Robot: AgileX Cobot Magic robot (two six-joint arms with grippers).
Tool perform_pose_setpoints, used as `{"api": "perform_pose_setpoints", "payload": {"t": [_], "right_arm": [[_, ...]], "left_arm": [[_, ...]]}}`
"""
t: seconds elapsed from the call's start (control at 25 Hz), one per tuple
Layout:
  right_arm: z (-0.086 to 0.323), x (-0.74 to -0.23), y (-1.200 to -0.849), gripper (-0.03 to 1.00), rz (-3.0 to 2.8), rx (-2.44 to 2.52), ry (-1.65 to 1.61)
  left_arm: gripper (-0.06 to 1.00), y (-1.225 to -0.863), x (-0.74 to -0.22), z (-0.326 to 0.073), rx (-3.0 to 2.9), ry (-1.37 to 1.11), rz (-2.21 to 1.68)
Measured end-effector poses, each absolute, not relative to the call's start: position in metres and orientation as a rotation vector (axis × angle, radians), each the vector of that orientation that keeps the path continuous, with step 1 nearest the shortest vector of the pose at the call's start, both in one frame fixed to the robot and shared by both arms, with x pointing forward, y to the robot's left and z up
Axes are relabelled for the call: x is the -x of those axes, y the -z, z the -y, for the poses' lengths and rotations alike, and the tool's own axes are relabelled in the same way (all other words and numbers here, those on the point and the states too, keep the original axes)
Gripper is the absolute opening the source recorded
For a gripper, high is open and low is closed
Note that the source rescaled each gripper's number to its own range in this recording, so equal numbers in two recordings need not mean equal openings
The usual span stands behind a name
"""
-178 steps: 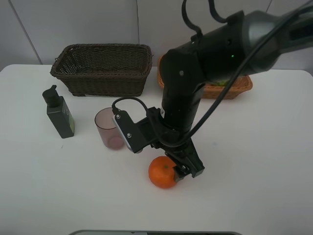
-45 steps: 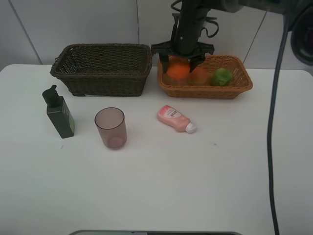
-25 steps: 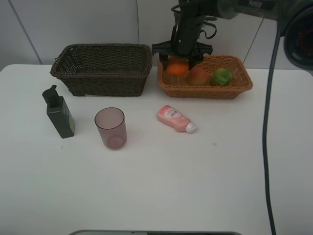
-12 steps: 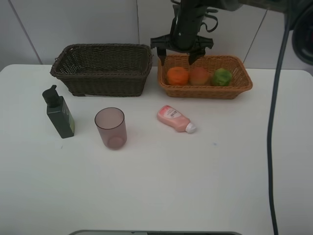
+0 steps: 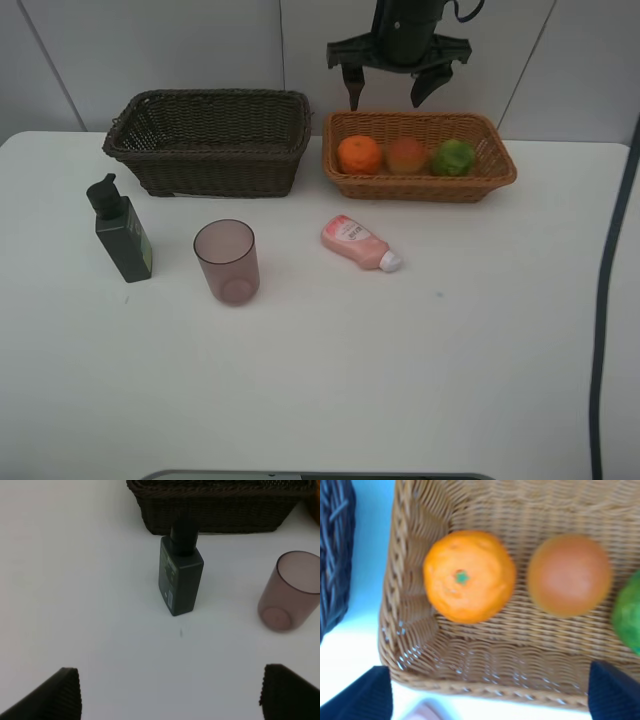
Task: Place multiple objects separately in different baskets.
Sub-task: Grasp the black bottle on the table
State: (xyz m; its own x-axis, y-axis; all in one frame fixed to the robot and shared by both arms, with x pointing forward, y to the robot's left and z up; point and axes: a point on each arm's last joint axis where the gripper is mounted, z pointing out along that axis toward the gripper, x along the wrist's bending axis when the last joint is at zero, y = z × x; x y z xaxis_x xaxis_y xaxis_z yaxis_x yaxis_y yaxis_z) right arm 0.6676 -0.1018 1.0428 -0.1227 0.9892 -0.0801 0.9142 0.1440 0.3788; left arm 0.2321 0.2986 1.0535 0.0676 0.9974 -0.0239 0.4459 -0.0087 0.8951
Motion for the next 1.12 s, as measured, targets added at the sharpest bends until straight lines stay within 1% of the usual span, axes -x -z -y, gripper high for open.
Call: {"api": "perform_pose_setpoints", "payload": {"t": [0.16, 0.32, 0.4, 0.64, 0.72, 0.8, 0.96, 1.12], "right_arm": [[0.129, -0.646, -1.056, 0.61, -2.106, -1.879, -0.3], [0.166, -0.618, -1.064, 0.61, -2.065, -1.938, -0.308], [0.188, -0.603, -1.068, 0.61, -2.024, -1.972, -0.31], [0.261, -0.547, -1.096, 0.61, -1.852, -2.076, -0.317], [0.28, -0.525, -1.105, 0.61, -1.814, -2.085, -0.314], [0.29, -0.498, -1.117, 0.61, -1.789, -2.061, -0.337], [0.296, -0.445, -1.138, 0.61, -1.75, -1.971, -0.445], [0.3, -0.401, -1.148, 0.61, -1.687, -1.883, -0.57]], "left_arm": [[0.92, -1.053, -0.232, -0.299, -1.566, -0.894, -1.486], [0.92, -1.053, -0.232, -0.299, -1.566, -0.894, -1.486], [0.92, -1.053, -0.232, -0.299, -1.566, -0.894, -1.486], [0.92, -1.053, -0.232, -0.299, -1.566, -0.894, -1.486], [0.92, -1.053, -0.232, -0.299, -1.566, -0.894, -1.486], [0.92, -1.053, -0.232, -0.299, -1.566, -0.894, -1.486], [0.92, -1.053, -0.232, -0.299, -1.566, -0.894, -1.486], [0.92, -1.053, -0.232, -0.299, -1.566, -0.894, -1.486]]}}
